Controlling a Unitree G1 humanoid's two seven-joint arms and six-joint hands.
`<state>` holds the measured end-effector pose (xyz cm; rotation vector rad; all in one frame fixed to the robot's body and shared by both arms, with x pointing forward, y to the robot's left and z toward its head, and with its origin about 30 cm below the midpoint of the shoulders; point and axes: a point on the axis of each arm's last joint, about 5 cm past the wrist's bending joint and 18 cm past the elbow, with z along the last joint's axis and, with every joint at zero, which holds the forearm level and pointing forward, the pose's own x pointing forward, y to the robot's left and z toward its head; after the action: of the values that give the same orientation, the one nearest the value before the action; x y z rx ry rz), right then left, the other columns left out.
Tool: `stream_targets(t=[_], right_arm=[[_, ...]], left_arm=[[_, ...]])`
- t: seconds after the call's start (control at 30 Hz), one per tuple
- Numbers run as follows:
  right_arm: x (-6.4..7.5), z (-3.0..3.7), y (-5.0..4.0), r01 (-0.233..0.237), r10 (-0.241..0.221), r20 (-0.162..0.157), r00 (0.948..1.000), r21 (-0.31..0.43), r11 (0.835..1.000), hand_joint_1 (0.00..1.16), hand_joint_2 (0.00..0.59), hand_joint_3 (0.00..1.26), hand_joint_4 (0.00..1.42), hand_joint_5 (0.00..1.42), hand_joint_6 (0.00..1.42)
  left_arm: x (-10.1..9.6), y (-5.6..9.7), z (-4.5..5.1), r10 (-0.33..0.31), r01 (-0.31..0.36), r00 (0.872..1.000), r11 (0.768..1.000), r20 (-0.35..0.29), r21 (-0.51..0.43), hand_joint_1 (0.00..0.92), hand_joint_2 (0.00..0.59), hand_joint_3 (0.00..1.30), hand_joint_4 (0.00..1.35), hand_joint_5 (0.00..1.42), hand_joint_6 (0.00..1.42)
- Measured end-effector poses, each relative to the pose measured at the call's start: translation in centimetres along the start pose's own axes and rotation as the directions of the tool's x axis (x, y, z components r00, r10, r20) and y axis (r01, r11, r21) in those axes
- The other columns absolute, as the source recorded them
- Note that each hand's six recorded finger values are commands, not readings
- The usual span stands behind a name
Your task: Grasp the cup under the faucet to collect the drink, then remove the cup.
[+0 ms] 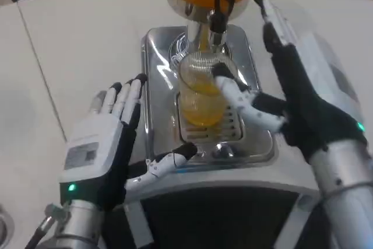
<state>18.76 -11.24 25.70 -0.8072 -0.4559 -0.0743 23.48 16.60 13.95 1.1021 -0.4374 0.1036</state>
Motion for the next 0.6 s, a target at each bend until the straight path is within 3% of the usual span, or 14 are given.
stream_targets(t=[0.1,0.13,0.33,0.47,0.6], right_arm=[[-1.8,-1.30,-0.97,0.013,-0.016,-0.025,0.9996,-0.115,0.993,0.61,0.421,0.00,0.00,0.00,0.05],[-2.8,-1.98,-1.63,0.016,-0.025,-0.048,0.9985,-0.182,0.983,0.61,0.420,0.00,0.00,0.00,0.05],[-5.0,-3.44,-2.67,-0.043,0.003,-0.131,0.9914,-0.302,0.952,0.65,0.423,0.00,0.00,0.00,0.06],[-5.0,-3.05,-2.63,-0.083,0.048,-0.116,0.9921,-0.313,0.946,0.66,0.421,0.00,0.00,0.00,0.06],[-4.1,-2.06,-2.66,-0.108,0.088,-0.095,0.9916,-0.241,0.964,0.66,0.416,0.00,0.00,0.00,0.06]], left_arm=[[0.1,0.0,-0.10,-0.009,0.009,1.000,1.000,0.014,-0.005,0.000,0.086,0.00,0.00,0.00,0.00],[0.1,0.0,-0.18,-0.014,0.014,1.000,1.000,0.026,-0.002,0.000,0.085,0.00,0.00,0.00,0.00],[0.2,-0.2,-0.19,-0.025,0.026,0.998,1.000,0.055,-0.015,0.000,0.091,0.00,0.00,0.00,0.00],[0.5,-0.6,0.00,-0.029,0.031,0.998,0.999,0.052,-0.037,0.000,0.067,0.00,0.00,0.00,0.00],[1.1,-1.1,0.52,-0.024,0.027,0.999,0.994,0.028,-0.102,0.000,0.059,0.00,0.00,0.00,0.00]])
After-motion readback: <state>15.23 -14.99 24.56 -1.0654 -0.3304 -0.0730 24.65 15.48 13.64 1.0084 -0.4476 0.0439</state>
